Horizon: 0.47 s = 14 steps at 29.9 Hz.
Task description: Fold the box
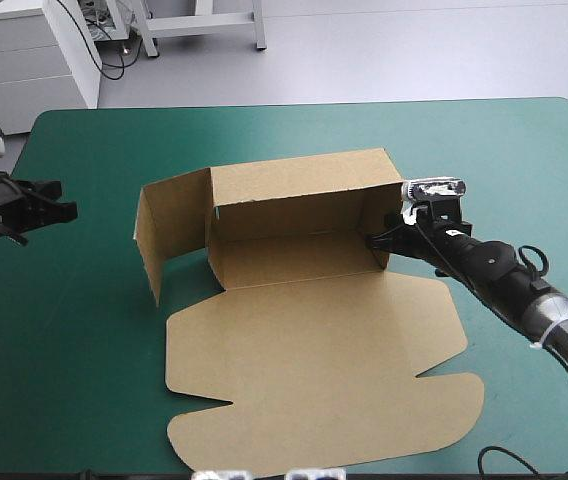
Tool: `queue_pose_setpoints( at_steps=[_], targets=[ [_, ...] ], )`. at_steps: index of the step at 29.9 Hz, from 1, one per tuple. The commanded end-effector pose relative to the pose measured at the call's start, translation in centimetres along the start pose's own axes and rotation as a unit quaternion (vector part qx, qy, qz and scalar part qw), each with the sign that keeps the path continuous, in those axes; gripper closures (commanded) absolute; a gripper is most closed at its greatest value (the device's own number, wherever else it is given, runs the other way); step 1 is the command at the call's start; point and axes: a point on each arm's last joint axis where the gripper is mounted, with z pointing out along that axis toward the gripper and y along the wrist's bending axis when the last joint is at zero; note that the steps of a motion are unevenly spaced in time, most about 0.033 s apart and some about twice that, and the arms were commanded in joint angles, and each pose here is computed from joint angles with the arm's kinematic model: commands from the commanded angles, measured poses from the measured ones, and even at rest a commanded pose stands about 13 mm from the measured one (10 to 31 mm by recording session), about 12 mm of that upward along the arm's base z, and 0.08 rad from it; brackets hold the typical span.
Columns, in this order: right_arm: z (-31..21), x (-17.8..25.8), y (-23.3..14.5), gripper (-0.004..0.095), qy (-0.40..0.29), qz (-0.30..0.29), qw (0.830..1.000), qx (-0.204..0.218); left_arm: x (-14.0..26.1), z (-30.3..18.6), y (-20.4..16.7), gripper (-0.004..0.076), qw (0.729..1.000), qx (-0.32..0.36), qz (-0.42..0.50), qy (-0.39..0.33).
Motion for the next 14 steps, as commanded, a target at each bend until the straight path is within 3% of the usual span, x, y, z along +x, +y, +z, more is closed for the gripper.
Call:
queue_pose_setpoints(
  at_steps=[1, 7, 11, 14],
  targets=[
    [-1.1, -1.8, 0.4, 0.0925, -0.034, 0.021, 0.999, -0.007, -1.4, -0.3, 0.6, 0.0724, 0.998, 0.005, -0.043, -0.051],
    [-1.1, -1.8, 0.3, 0.0925, -0.035, 0.027, 0.999, -0.003, -1.2, 0.9, 1.3, 0.0724, 0.998, 0.009, -0.053, -0.038],
    [-1.1, -1.9, 0.1, 0.0925, -0.029, -0.01, 1.0, 0.0, -1.3, 0.9, 1.3, 0.0724, 0.997, 0.012, -0.055, -0.043],
    [-1.2, -1.5, -1.0, 0.0926, 0.0, 0.024, 1.0, -0.014, -1.4, 1.0, 1.1, 0.0724, 0.997, 0.017, -0.054, -0.046]
  ],
)
